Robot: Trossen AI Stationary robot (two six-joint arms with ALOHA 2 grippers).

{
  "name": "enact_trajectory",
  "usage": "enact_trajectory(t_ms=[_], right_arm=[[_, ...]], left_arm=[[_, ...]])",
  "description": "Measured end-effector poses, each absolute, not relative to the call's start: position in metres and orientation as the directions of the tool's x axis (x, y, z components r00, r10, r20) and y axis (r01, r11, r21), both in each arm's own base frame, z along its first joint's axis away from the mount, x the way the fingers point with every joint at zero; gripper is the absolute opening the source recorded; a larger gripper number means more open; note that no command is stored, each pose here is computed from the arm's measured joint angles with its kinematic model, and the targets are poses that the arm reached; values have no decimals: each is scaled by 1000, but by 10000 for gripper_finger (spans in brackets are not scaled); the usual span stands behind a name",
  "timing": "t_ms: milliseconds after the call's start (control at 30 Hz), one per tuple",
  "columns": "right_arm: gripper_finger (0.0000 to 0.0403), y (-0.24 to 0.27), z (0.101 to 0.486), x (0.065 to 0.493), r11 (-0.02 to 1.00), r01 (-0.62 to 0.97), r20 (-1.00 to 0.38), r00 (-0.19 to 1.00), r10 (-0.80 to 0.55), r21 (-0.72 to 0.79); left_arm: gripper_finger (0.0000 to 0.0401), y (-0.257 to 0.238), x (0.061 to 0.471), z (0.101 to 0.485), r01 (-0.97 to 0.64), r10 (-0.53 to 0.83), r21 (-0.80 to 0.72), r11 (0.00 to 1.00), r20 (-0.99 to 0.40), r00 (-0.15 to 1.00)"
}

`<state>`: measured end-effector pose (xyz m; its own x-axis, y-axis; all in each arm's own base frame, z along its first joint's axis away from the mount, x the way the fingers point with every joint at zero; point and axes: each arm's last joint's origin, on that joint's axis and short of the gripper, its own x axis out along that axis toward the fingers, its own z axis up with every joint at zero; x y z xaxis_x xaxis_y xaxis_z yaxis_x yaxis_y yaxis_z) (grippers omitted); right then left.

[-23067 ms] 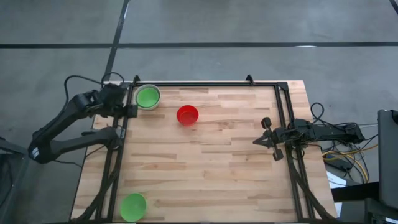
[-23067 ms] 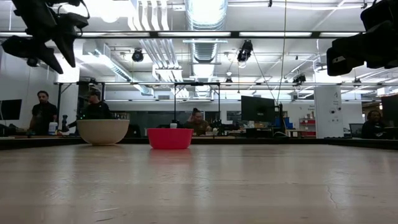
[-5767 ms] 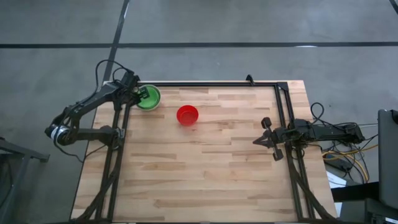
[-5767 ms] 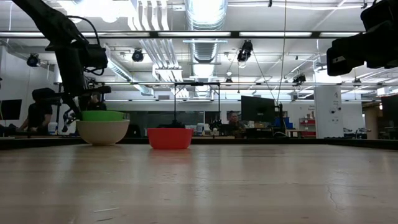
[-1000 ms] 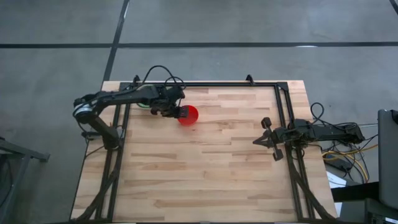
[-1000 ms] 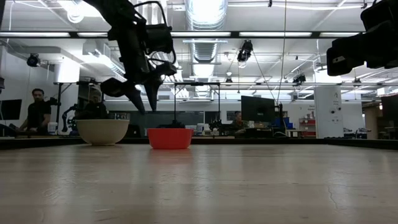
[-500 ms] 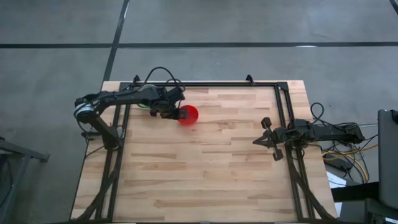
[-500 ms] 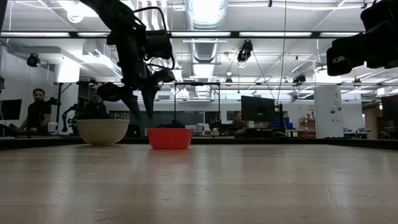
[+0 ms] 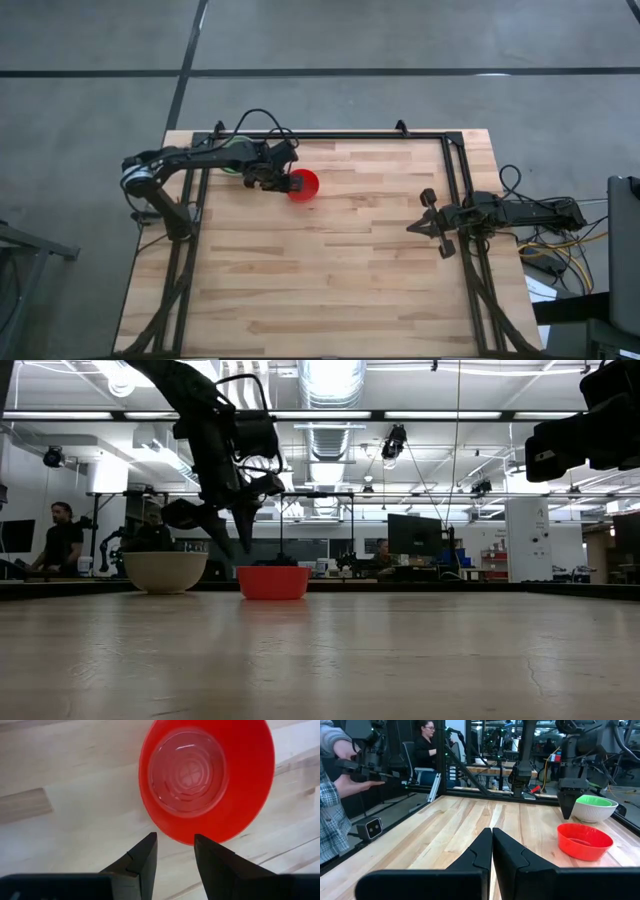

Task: Nest bowls inside each other
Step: Stack the red bowl on the stacked bowls

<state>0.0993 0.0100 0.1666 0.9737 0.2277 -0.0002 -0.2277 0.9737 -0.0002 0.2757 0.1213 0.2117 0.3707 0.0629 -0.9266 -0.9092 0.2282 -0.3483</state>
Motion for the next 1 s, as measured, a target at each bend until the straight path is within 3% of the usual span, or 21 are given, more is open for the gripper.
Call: enact_trajectory(t_ms=[1000], right_arm=[[9, 10, 167, 99, 974, -228, 0, 974, 228, 0]], left_arm=[[133, 126, 289, 185, -911, -2, -347, 222, -935, 355]])
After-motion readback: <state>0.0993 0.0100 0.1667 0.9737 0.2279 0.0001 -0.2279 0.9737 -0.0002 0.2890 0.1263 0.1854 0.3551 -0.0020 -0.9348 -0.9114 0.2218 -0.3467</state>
